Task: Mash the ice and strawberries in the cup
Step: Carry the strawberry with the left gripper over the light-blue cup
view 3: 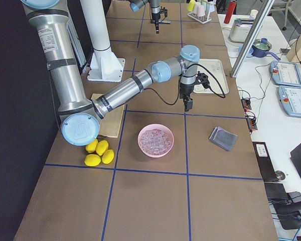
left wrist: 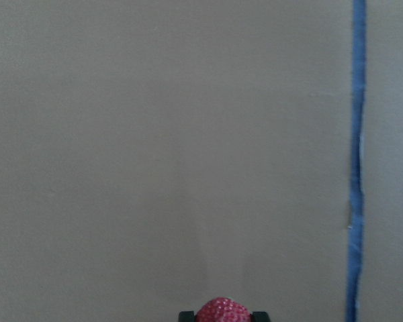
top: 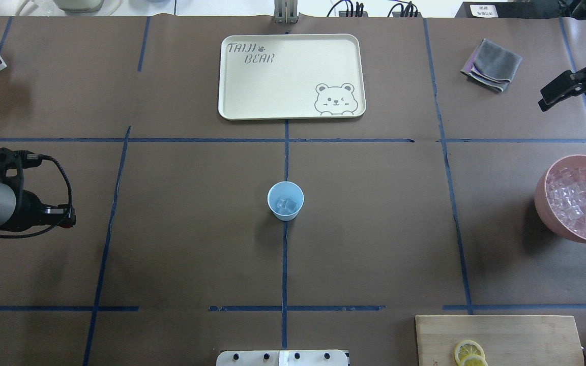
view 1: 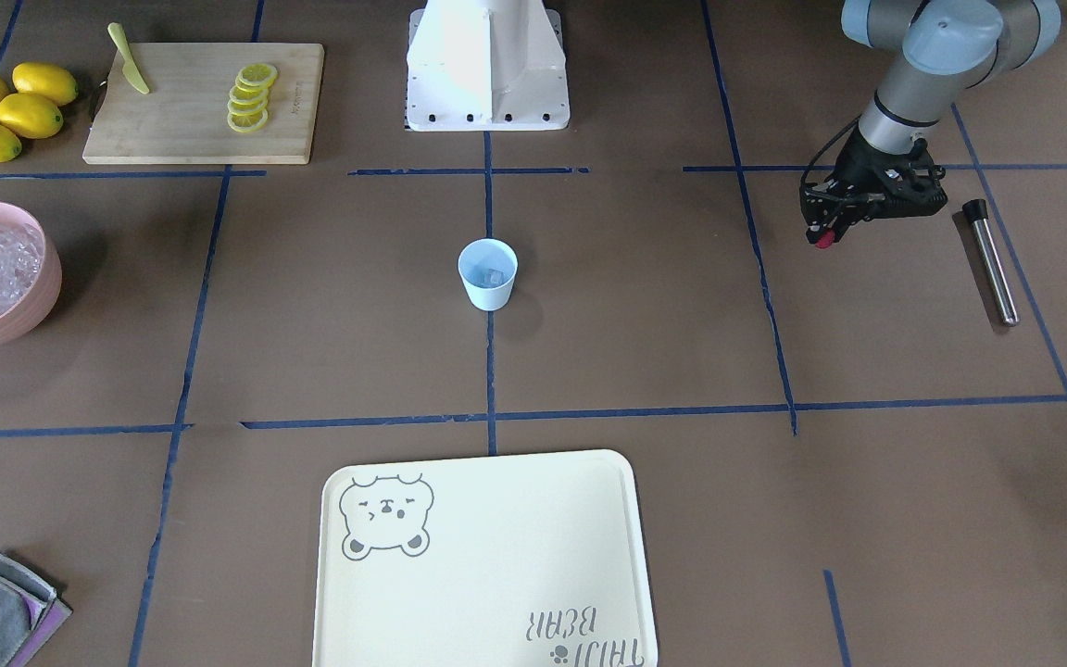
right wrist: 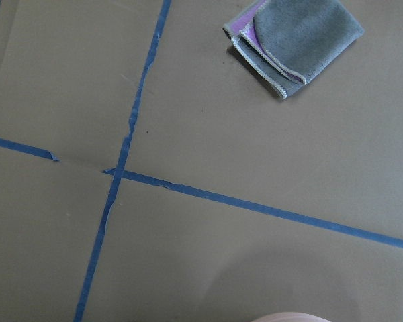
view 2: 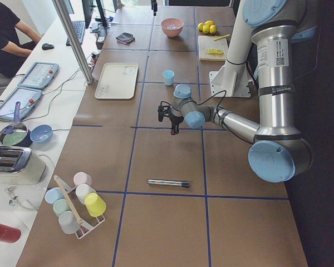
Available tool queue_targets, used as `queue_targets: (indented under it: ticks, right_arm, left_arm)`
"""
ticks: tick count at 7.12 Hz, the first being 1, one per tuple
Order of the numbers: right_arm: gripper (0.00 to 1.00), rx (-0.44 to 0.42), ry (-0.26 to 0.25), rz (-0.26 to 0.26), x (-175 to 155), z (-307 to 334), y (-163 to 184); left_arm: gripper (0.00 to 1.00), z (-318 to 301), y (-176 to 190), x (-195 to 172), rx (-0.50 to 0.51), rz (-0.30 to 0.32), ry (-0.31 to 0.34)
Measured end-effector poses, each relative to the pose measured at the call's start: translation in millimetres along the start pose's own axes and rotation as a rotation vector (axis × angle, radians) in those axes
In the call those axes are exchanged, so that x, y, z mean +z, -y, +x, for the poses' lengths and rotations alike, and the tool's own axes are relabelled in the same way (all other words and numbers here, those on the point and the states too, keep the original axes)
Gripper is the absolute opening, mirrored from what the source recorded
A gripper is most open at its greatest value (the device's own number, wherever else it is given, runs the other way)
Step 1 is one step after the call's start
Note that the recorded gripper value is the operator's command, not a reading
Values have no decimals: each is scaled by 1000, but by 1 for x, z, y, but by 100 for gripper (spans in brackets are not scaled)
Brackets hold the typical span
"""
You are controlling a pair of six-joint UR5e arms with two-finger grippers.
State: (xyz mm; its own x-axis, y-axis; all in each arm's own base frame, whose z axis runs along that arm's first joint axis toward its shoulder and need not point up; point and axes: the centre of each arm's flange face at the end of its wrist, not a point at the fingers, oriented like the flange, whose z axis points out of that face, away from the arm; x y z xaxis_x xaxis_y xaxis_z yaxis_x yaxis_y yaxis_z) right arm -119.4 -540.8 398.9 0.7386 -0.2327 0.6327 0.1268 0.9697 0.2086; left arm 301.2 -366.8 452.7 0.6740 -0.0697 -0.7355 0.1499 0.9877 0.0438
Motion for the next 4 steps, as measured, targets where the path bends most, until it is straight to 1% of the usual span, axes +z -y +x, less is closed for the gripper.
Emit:
queue_targets:
  ticks: [1,2,4]
  right_arm:
    - [100,5,1,-3,0,11,-5]
    - [100,3,4,-4,-3,26,-10]
    - [100,3,7,-2,-9,55,-22]
  left_arm:
    - [0,37,9,-16,-2,-3,0]
    - [0,90,23,-36,-11,-8,6]
    - [0,198,42,-79,-80,-20,5]
